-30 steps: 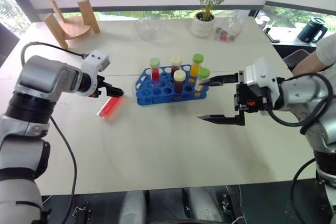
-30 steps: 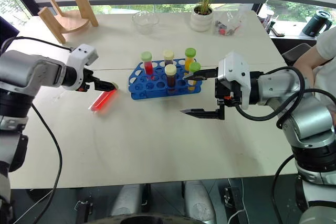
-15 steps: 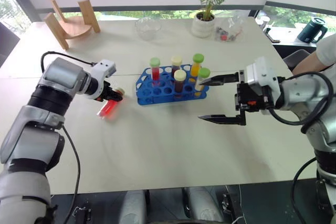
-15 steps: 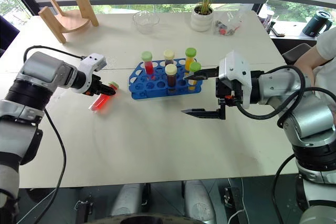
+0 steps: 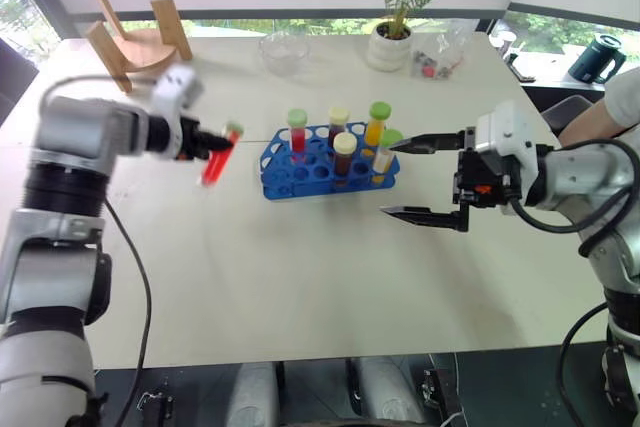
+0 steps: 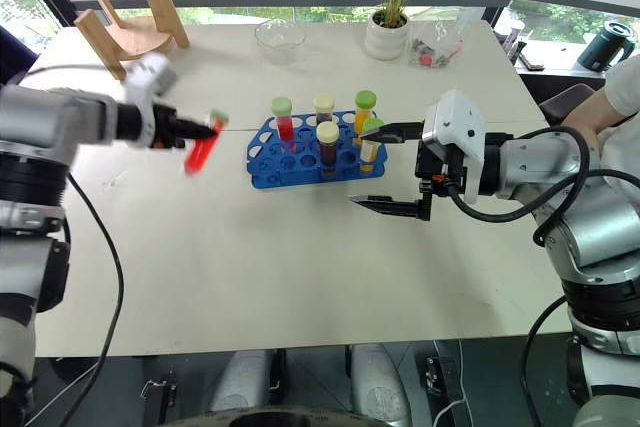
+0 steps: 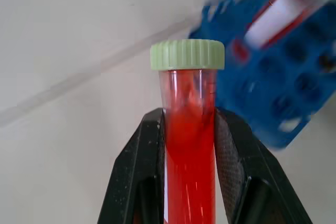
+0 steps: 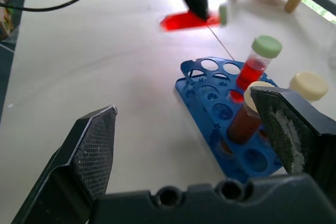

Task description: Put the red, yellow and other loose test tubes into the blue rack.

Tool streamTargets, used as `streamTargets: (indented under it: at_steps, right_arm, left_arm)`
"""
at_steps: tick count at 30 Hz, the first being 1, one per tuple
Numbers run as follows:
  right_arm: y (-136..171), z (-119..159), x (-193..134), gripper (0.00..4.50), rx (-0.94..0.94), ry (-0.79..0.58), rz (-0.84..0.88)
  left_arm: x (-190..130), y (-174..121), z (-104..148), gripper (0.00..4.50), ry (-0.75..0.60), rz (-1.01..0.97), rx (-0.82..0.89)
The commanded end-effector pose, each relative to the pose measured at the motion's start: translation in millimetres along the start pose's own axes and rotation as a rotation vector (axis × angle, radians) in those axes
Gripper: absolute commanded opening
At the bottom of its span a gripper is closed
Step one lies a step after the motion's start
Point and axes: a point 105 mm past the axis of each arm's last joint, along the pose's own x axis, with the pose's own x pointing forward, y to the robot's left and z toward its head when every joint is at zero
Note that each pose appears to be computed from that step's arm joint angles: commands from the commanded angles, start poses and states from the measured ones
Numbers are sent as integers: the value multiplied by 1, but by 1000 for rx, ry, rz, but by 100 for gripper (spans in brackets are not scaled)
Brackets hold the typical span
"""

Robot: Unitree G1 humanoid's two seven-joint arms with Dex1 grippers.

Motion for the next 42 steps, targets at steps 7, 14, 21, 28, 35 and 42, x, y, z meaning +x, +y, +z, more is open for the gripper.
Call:
streamTargets:
  at_steps: [7, 14, 21, 28, 35, 42]
  right_arm:
    - [0, 4, -4, 450, 32, -34, -128]
    - [3, 5, -4, 450, 48, -44, -163]
    - [3, 5, -5, 450, 50, -39, -180]
    - [3, 5, -5, 450, 49, -40, -189]
    - [4, 5, -4, 450, 49, -42, -195]
    - [5, 6, -4, 450, 49, -44, -205]
  left_arm:
    - [-4, -101, 21, 74, -603, -371, 159]
    - [31, -103, -7, 74, -715, -305, 177]
    - [56, -94, -22, 74, -751, -229, 169]
    - [74, -87, -36, 74, -746, -194, 143]
    - [82, -86, -40, 74, -744, -188, 147]
    - [89, -95, -39, 74, -751, -221, 158]
